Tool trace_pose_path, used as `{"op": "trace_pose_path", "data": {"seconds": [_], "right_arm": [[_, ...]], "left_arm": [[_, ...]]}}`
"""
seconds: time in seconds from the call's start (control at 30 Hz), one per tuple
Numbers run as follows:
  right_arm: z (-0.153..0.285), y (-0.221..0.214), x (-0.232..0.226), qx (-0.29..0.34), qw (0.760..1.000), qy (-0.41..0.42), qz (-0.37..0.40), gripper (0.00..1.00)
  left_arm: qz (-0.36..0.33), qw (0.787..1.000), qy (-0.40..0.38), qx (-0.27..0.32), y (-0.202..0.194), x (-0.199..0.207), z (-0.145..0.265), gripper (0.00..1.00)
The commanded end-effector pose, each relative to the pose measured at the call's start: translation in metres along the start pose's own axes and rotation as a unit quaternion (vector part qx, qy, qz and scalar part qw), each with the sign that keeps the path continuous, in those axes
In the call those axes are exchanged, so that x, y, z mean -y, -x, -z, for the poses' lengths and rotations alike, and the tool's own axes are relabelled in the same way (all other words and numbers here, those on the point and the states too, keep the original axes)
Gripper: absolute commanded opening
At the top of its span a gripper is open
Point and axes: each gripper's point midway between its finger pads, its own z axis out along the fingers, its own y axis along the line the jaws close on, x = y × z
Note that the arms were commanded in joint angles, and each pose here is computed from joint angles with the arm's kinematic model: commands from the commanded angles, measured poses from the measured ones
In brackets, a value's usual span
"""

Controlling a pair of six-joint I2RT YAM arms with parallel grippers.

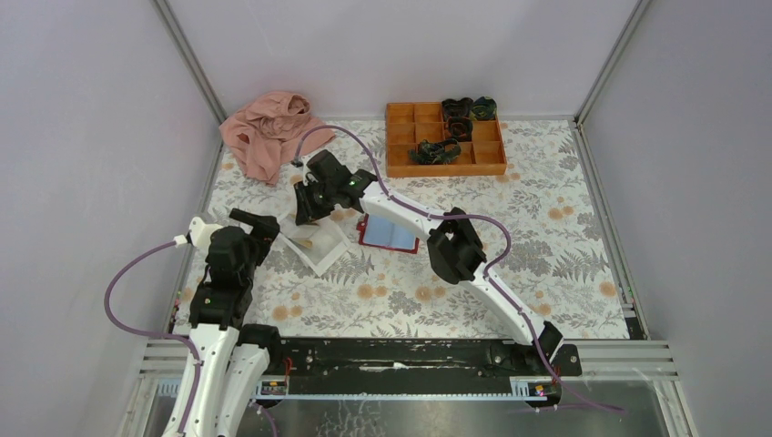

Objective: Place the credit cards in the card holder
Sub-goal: Pick up the credit card from the storage box.

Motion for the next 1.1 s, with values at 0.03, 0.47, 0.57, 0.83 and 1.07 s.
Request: {"op": "trace_pose_path", "data": {"seconds": [0.03,0.47,0.57,0.83,1.07], "right_arm": [[0.026,0.029,-0.038,0.034,0.999,0.03,0.018,0.27],[0.04,0.043,-0.048,0.053,0.998,0.032,0.023,0.23],[0.042,0.046,-0.047,0.057,0.998,0.029,0.026,0.22],[0.046,0.049,-0.036,0.063,0.997,0.001,0.036,0.19],[0.05,0.051,-0.011,0.067,0.993,-0.064,0.069,0.18]], "left_arm": [[-0.004,1.0,-0.003,-0.001,0.0,-0.001,0.0,0.97],[-0.004,1.0,-0.005,-0.001,0.0,0.001,0.001,0.97],[-0.004,1.0,-0.005,0.0,0.001,0.002,0.001,0.97],[-0.005,1.0,-0.007,0.0,0.002,0.004,0.0,0.97],[-0.008,1.0,-0.007,0.0,0.002,0.005,-0.002,0.97]]}}
